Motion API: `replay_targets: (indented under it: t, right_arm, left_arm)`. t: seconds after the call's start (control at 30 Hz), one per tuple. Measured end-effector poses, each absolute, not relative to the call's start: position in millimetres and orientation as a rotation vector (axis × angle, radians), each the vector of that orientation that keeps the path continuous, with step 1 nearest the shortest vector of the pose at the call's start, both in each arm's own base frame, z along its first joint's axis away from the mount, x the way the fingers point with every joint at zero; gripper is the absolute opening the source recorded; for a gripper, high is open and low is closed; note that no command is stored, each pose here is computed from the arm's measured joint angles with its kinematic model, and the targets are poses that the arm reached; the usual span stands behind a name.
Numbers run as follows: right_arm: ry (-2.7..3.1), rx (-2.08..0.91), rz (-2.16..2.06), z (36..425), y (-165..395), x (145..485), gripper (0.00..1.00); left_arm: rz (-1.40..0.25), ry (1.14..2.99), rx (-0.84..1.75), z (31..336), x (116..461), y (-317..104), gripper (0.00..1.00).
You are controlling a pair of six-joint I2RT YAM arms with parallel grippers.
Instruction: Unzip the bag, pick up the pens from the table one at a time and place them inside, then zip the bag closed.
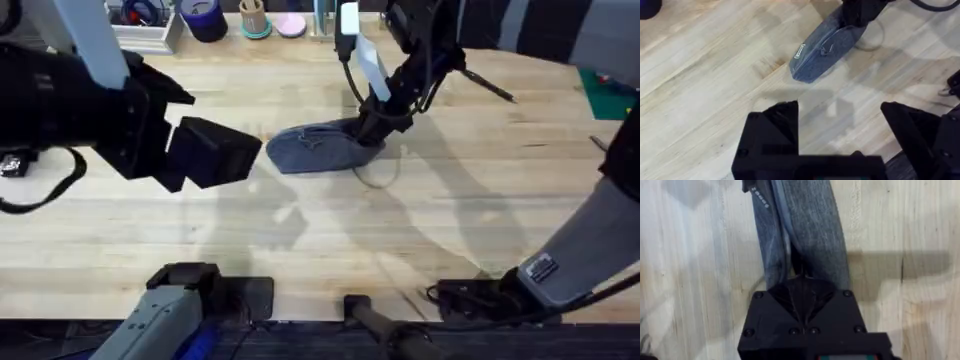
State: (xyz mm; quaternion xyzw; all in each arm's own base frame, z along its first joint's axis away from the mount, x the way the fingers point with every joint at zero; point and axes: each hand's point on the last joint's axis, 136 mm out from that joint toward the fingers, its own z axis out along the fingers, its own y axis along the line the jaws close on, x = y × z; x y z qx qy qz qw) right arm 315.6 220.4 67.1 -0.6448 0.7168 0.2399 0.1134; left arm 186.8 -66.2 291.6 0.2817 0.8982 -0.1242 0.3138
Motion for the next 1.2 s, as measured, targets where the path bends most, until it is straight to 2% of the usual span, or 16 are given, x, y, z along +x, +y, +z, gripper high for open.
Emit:
replay_targets:
  t: [0.27,0.43,0.6,0.73,0.77,1.2]
  right_arm:
    - [2.102,-1.891,0.704,67.1,220.5,315.7,0.030]
    - [2.107,-1.892,0.715,67.4,220.5,313.6,0.159]
    - [2.119,-1.894,0.752,68.3,221.2,306.9,0.447]
    - [2.088,-1.891,0.772,71.4,225.0,307.2,0.953]
    - [2.071,-1.889,0.757,71.5,226.6,311.3,0.984]
    - [2.076,-1.900,0.760,63.0,228.6,312.1,0.995]
  left_arm:
    - [-0.327,2.368,0.743,291.6,186.8,-66.2,0.995]
    - [-0.327,2.368,0.743,291.6,186.8,-66.2,0.995]
    - [-0.328,2.368,0.743,291.6,186.8,-66.3,0.995]
    - [-0.328,2.368,0.743,291.6,186.8,-66.3,0.995]
    - [-0.328,2.368,0.743,291.6,186.8,-66.3,0.995]
    - [-0.327,2.368,0.743,291.6,186.8,-66.2,0.995]
